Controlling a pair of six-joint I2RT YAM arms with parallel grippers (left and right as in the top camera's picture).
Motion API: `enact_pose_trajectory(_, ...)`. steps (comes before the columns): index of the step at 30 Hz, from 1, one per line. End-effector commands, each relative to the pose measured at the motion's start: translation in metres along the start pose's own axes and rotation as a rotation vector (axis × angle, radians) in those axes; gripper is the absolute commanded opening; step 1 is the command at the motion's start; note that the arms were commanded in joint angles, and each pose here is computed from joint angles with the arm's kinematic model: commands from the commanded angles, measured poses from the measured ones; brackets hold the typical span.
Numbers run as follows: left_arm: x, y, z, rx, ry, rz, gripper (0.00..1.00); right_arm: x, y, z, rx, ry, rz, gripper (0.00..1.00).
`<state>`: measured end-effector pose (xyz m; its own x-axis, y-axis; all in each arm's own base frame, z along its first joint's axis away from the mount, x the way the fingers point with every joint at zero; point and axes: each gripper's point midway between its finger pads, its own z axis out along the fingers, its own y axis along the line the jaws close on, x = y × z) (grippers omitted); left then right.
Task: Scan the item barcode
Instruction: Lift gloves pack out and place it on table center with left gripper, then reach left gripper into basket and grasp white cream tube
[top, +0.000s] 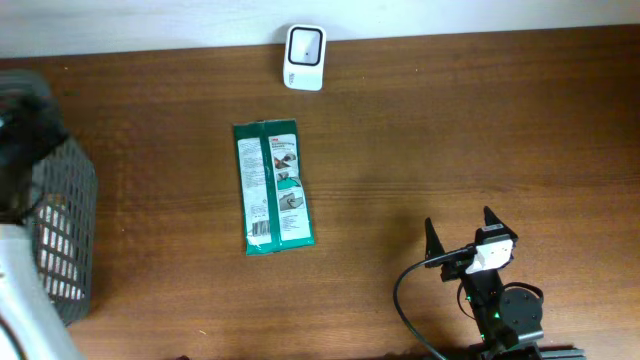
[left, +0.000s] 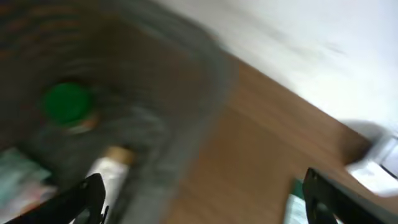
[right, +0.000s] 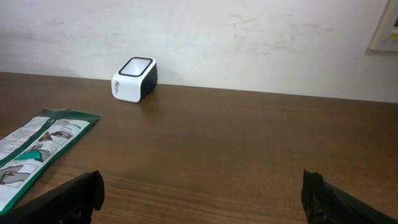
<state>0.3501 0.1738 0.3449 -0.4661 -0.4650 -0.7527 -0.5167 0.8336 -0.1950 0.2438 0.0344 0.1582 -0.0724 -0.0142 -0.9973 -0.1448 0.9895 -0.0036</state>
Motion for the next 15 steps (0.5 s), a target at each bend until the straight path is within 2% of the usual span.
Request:
enact_pose_trajectory(1, 0.006, 0.071, 0.013, -0.149, 0.032, -0.093, 0.98, 0.002, 0.000, 0.000, -0.001, 0.003, -0.006, 0.98)
enact_pose_trajectory(2, 0.012, 0.095, 0.020, -0.192, 0.051, -0.133, 1.00, 0.002, 0.000, 0.000, -0.001, 0.003, -0.006, 0.98)
enact_pose_trajectory(6, 0.047, 0.150, 0.050, -0.298, 0.160, -0.217, 0.99, 0.002, 0.000, 0.000, -0.001, 0.003, -0.006, 0.98)
enact_pose_trajectory(9, 0.073, 0.175, 0.068, -0.342, 0.237, -0.241, 1.00, 0.002, 0.000, 0.000, -0.001, 0.003, -0.006, 0.98)
enact_pose_trajectory(15, 0.120, 0.200, 0.107, -0.332, 0.397, -0.130, 1.00, 0.002, 0.000, 0.000, -0.001, 0.003, -0.006, 0.98)
